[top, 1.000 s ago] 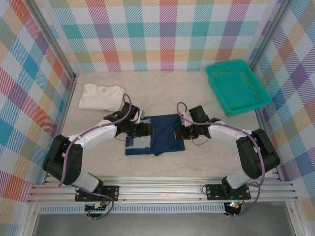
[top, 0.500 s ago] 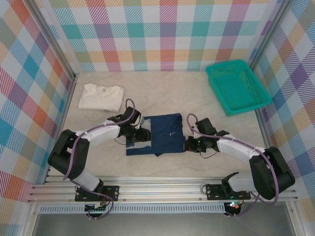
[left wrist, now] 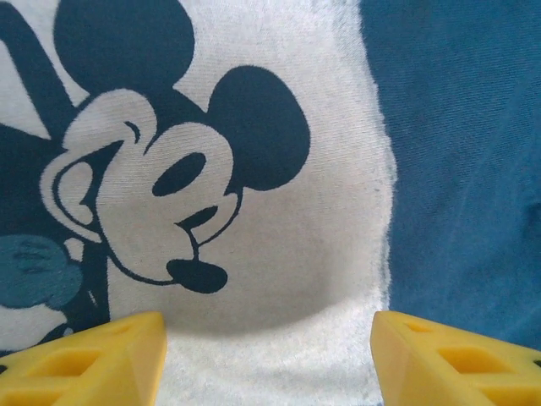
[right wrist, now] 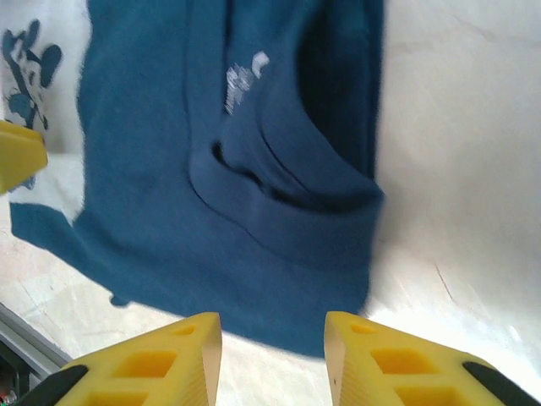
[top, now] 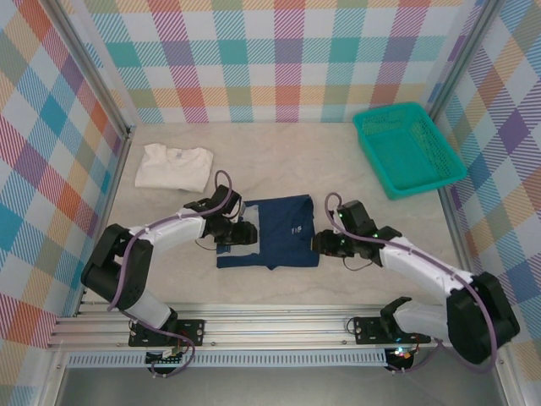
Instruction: Fold the inside-out t-shirt
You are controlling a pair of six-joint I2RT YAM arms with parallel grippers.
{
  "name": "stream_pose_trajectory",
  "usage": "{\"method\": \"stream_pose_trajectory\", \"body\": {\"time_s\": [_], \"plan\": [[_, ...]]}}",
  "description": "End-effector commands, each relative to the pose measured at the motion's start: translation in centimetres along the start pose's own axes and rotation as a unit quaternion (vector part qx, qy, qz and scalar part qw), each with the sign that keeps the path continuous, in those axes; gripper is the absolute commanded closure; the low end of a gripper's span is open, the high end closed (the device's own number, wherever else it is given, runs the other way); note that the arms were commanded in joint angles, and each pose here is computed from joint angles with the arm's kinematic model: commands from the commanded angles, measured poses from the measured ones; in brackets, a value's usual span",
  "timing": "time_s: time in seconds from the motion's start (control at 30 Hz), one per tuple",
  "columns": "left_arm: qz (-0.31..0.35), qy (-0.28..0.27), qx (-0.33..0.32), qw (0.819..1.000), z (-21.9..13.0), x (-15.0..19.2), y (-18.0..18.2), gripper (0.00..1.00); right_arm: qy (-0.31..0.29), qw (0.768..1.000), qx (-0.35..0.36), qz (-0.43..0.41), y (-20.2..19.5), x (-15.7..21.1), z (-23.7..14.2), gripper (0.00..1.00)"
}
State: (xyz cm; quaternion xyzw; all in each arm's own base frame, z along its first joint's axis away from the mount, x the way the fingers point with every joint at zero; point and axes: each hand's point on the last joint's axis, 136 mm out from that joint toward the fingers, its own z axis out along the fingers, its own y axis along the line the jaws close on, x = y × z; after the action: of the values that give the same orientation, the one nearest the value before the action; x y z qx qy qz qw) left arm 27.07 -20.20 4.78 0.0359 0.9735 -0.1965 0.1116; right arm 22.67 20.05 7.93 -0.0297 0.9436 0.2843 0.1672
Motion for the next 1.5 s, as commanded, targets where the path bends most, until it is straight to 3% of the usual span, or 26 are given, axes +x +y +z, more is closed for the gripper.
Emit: {"method": "stream_pose_trajectory", "body": {"time_s": [0.0,0.1,0.27,0.47,0.6,0.77,0.83,0.93,1.0,1.13,1.3,1.47], "plan": [[0.016,-0.032,-0.002,0.999,-1.1,-1.0,-0.3,0.35,-0.003,0.997,-0.049,-0.065,4.1,-2.4,1.7,0.67],[0.015,-0.044,-0.014,0.999,-0.9,-2.0,-0.1,0.35,0.033,0.998,-0.038,-0.048,4.2,-2.1,4.5,0.73],[-0.001,-0.018,-0.066,0.998,0.5,-1.8,1.8,0.34,0.095,0.993,0.065,0.023,-0.5,-0.2,7.4,0.83],[0.001,0.06,-0.052,0.997,2.1,3.2,2.1,0.35,0.07,0.993,0.094,0.029,-3.8,-3.1,7.5,0.86],[0.047,0.077,0.012,0.996,2.2,6.7,-3.1,0.35,0.057,0.994,0.075,-0.047,-2.7,-7.4,8.4,0.84],[0.108,0.063,0.128,0.984,1.2,7.6,-11.6,0.34,0.044,0.989,0.015,-0.137,1.6,-13.4,10.5,0.81],[0.13,0.035,0.166,0.977,0.0,6.1,-14.3,0.33,0.021,0.986,0.0,-0.165,3.6,-15.8,9.5,0.78],[0.156,-0.032,0.163,0.974,-2.4,3.1,-15.2,0.32,-0.012,0.985,-0.012,-0.172,4.6,-17.3,6.6,0.73],[0.142,-0.08,0.149,0.975,-4.0,0.2,-14.0,0.3,-0.025,0.99,-0.01,-0.142,3.6,-17.3,4.9,0.66],[0.039,-0.141,0.127,0.981,-5.2,-6.4,-7.9,0.24,-0.029,0.999,0.015,-0.033,-0.9,-15.9,2.8,0.53],[-0.009,-0.135,0.083,0.987,-2.6,-12.2,-1.8,0.21,-0.018,0.997,0.073,0.021,-4.8,-14.7,3.0,0.37],[-0.005,-0.085,0.069,0.994,0.6,-14.8,0.5,0.17,0.009,0.996,0.076,0.04,-6.1,-14.3,4.9,0.29]]}}
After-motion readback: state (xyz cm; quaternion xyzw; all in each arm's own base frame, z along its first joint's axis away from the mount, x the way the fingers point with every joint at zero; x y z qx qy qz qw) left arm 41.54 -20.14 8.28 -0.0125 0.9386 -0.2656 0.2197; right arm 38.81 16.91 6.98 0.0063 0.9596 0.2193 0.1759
